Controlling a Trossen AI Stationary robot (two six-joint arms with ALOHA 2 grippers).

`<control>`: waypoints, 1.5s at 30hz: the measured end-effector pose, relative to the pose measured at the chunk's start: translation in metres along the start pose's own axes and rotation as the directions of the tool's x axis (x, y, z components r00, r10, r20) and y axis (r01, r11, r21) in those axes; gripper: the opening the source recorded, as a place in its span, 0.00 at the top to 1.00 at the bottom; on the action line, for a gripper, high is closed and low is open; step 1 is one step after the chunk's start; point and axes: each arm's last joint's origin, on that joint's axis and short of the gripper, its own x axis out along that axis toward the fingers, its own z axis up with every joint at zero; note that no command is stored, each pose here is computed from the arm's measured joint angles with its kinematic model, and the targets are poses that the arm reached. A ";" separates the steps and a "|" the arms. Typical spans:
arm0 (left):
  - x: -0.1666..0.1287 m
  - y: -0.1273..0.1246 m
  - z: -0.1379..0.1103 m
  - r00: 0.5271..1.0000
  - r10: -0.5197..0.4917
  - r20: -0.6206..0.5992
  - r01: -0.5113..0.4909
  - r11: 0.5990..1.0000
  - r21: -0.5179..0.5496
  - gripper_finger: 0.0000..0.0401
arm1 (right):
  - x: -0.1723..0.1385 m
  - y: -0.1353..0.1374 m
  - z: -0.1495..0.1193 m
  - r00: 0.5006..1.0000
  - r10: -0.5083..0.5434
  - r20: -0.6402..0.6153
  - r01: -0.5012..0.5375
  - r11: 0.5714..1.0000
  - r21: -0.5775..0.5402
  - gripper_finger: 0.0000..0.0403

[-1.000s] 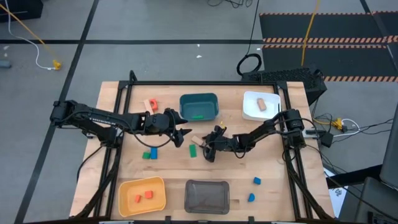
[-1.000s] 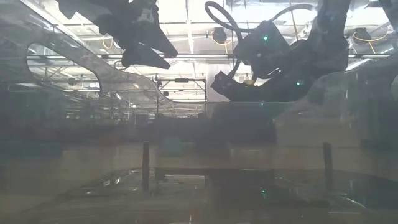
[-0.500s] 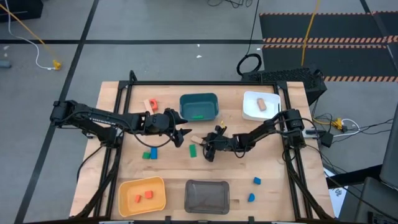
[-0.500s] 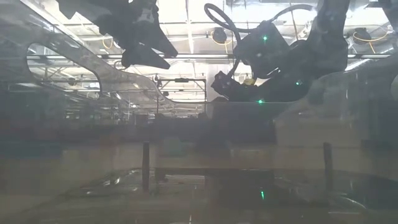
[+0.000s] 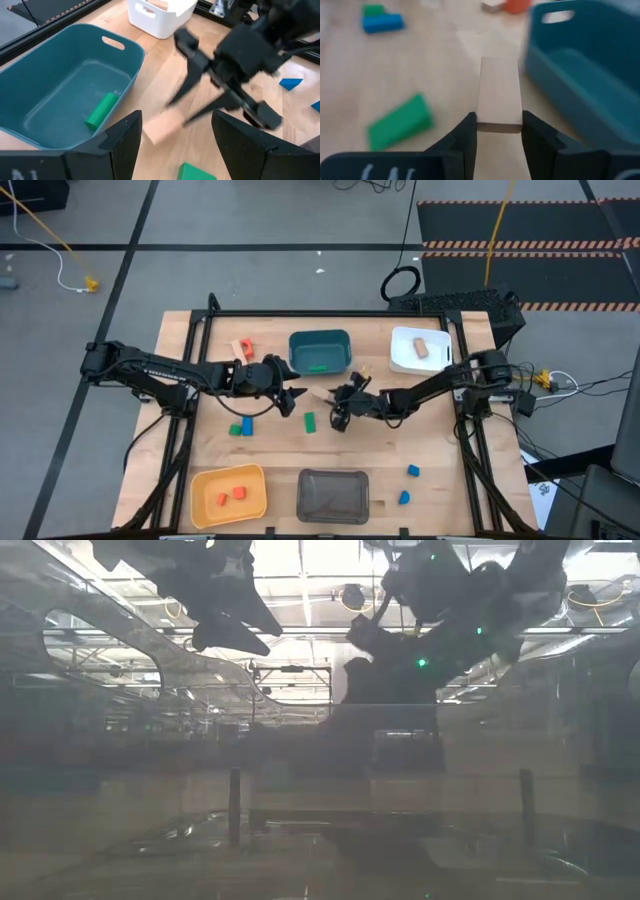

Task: Sort & place blocks by color
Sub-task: Put the right brown block into the white bin

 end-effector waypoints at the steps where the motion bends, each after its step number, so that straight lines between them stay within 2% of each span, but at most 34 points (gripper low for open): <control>1: 0.000 0.000 0.000 1.000 0.000 0.000 0.000 1.000 -0.002 0.40 | -0.004 -0.003 0.002 0.999 -0.038 -0.016 0.038 0.999 -0.023 0.73; 7: 0.000 0.000 0.000 1.000 0.001 -0.002 -0.001 1.000 -0.004 0.40 | -0.035 -0.029 0.019 0.961 -0.267 -0.075 0.259 0.960 -0.110 0.73; 11: 0.000 0.000 0.000 1.000 -0.001 0.001 0.001 1.000 -0.009 0.40 | -0.057 -0.047 0.029 0.922 -0.375 -0.096 0.363 0.923 -0.125 0.73; 17: 0.000 0.000 0.000 1.000 -0.001 0.001 0.001 1.000 -0.019 0.40 | -0.083 -0.074 0.031 0.835 -0.532 -0.137 0.517 0.846 -0.132 0.73; 21: 0.000 0.000 0.000 1.000 -0.002 0.001 0.002 1.000 -0.019 0.40 | -0.093 -0.092 0.015 0.796 -0.573 -0.197 0.571 0.818 -0.072 0.73; 28: 0.000 -0.001 0.000 1.000 -0.005 0.000 0.005 1.000 -0.017 0.40 | -0.103 -0.114 -0.028 0.733 -0.620 -0.282 0.653 0.757 0.034 0.73; 33: 0.000 -0.001 0.000 1.000 -0.006 0.000 0.006 1.000 -0.017 0.40 | -0.110 -0.118 -0.045 0.723 -0.625 -0.293 0.672 0.735 0.089 0.73; 45: 0.000 -0.002 0.000 1.000 -0.008 0.007 0.008 1.000 -0.020 0.40 | -0.118 -0.122 -0.073 0.702 -0.631 -0.330 0.696 0.707 0.129 0.72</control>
